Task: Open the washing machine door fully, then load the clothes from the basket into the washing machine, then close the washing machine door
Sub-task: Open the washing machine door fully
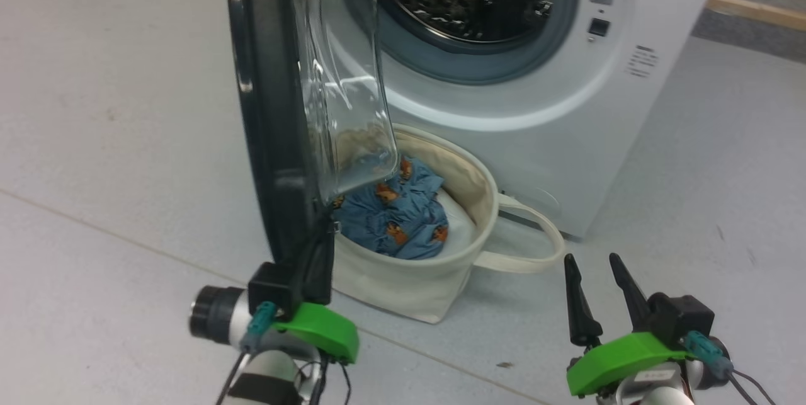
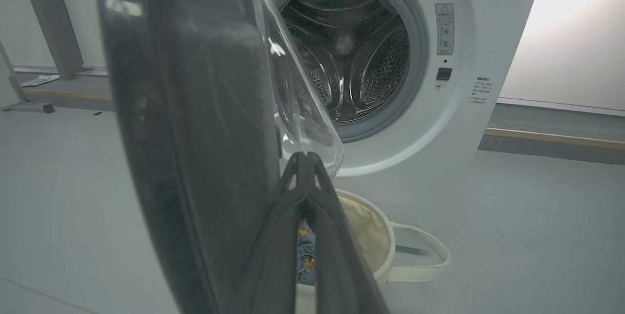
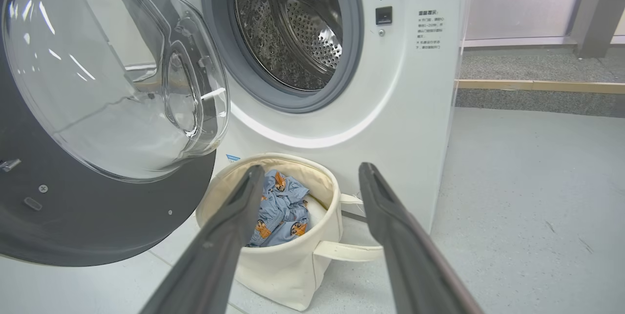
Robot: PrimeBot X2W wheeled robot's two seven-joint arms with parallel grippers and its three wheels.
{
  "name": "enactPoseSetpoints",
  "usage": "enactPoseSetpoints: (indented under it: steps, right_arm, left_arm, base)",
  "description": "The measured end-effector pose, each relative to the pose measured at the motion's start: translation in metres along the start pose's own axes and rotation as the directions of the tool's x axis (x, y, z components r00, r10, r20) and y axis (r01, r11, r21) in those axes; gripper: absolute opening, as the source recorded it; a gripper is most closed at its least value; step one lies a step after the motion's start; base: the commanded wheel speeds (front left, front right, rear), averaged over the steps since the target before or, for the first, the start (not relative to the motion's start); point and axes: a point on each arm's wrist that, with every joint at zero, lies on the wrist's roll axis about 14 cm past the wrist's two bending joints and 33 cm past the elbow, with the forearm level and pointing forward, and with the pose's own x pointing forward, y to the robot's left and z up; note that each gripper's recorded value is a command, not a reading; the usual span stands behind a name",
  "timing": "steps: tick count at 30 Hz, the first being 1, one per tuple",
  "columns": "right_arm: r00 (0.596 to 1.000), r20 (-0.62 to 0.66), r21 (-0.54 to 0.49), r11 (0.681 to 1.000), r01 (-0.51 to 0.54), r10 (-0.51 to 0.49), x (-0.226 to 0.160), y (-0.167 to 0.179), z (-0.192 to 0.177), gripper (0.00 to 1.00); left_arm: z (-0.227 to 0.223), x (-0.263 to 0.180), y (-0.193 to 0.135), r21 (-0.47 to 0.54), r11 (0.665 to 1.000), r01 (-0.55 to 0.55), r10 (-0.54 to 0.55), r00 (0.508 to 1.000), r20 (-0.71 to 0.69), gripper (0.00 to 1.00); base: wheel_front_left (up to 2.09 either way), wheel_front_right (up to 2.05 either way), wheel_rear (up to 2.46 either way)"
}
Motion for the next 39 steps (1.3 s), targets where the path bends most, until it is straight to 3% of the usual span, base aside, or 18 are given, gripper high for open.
enactPoseSetpoints:
  steps: [10, 21, 31, 39]
  right_arm:
    - [0.997, -0.014, 0.000, 0.998, -0.070, 0.070, 0.011, 0.022, -0.004, 1.00]
    - [0.991, -0.084, 0.007, 0.995, -0.104, 0.105, 0.022, 0.026, -0.033, 1.00]
    - [0.980, -0.140, 0.008, 0.990, -0.141, 0.140, 0.038, 0.027, -0.060, 1.00]
    - [0.972, -0.165, 0.008, 0.986, -0.169, 0.168, 0.058, 0.015, -0.080, 1.00]
  left_arm:
    - [-0.010, -0.015, 0.102, 0.000, 0.962, -0.273, 0.273, 0.961, -0.042, 0.00]
    - [-0.009, -0.020, 0.186, 0.089, 0.900, -0.426, 0.431, 0.901, -0.047, 0.00]
    - [0.000, 0.000, 0.212, 0.134, 0.879, -0.458, 0.465, 0.885, -0.028, 0.00]
    - [0.034, 0.062, 0.204, 0.158, 0.909, -0.385, 0.381, 0.923, 0.056, 0.00]
  base:
    - [0.00, 0.00, 0.00]
    - [0.00, 0.00, 0.00]
    - [0.00, 0.00, 0.00]
    - [0.00, 0.00, 0.00]
